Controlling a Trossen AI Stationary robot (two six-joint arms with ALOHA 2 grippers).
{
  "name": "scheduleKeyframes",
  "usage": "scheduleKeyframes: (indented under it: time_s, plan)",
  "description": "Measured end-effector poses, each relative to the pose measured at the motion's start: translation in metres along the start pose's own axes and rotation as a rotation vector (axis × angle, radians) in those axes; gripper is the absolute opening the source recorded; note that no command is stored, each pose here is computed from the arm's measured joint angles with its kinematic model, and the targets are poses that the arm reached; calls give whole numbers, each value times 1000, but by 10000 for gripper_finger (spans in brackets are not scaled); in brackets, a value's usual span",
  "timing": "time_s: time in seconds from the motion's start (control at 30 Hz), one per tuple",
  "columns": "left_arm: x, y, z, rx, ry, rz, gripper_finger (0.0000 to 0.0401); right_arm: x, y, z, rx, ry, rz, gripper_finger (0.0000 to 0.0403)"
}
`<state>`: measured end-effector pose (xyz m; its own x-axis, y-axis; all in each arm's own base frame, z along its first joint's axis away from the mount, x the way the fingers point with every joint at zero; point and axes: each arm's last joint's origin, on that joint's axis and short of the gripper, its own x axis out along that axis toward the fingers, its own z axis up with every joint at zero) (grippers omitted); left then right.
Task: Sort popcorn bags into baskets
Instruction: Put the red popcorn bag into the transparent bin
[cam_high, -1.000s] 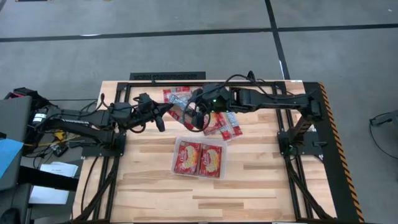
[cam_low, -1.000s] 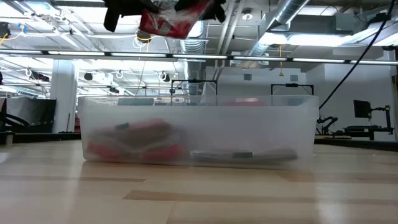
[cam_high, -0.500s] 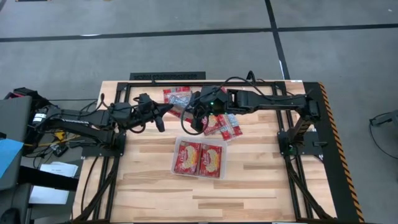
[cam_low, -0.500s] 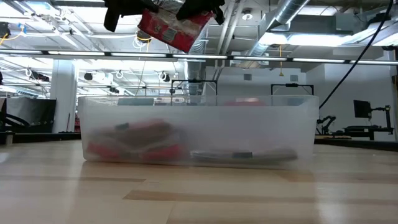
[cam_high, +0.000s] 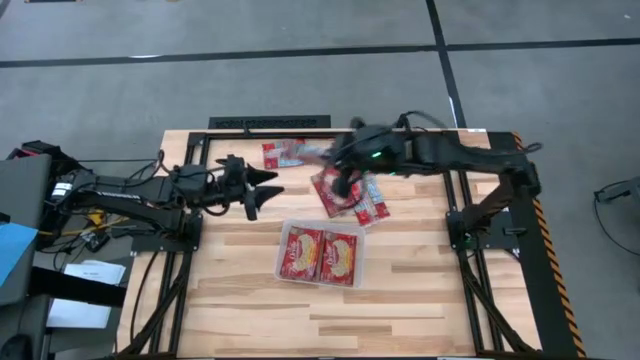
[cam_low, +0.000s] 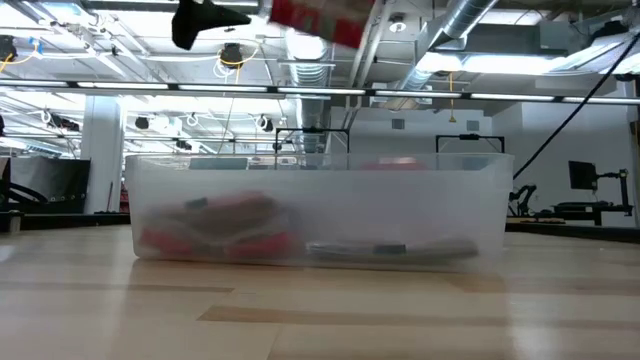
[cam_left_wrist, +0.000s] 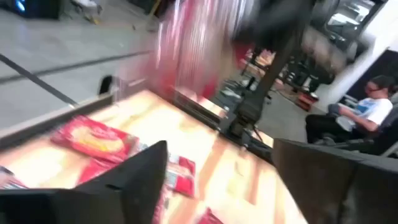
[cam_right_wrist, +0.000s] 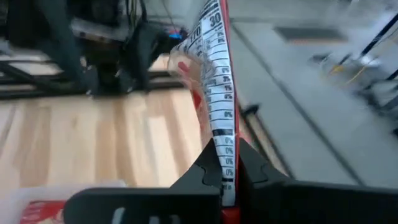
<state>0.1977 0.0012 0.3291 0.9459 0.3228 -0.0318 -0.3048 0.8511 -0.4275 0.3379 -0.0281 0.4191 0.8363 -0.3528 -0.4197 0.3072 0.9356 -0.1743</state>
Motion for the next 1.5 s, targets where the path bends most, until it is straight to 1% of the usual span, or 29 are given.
scheduleKeyframes:
  time_s: [0.07,0.17,0.3,0.4,0.5,0.53,0.6,0.63,0.77,0.87,0.97,1.17,1.23,1.33,1.43,1.5]
  plan:
    - [-2,0,0,-57,14,-24,310,-23,-3,1,-54,10,2,16]
    - [-7,-1,5,-137,7,-69,330,-45,9,-4,-197,55,60,16]
    - [-11,-2,8,-191,19,-115,333,-73,40,-19,-391,155,196,16]
    - [-15,-3,11,-219,13,-141,329,-87,77,-34,-516,179,218,16]
    - [-16,-2,11,-220,19,-138,324,-94,120,-49,-711,155,192,16]
    - [-16,-2,10,-218,25,-134,322,-97,134,-53,-796,137,194,16]
    - [-17,-2,11,-225,21,-134,321,-103,154,-63,-970,126,239,16]
    - [-17,-1,11,-226,19,-129,320,-103,164,-68,-1025,128,258,17]
    - [-17,0,9,-219,23,-87,320,-93,194,-87,-1108,177,285,21]
    - [-16,3,6,-208,34,-47,320,-85,209,-98,-1227,196,304,14]
    - [-16,4,4,-204,41,-11,320,-75,213,-101,-1298,208,320,14]
    - [-17,7,1,-190,58,34,320,-42,202,-103,-1383,285,281,23]
    - [-17,8,0,-185,66,43,319,-34,200,-104,-1419,298,306,15]
    - [-17,8,-1,-180,74,54,319,-31,199,-104,-1478,281,352,14]
    - [-17,9,-1,-179,77,58,320,-38,195,-94,-1447,202,402,14]
    - [-17,9,-1,-178,67,73,320,-53,181,-80,-1363,142,409,14]
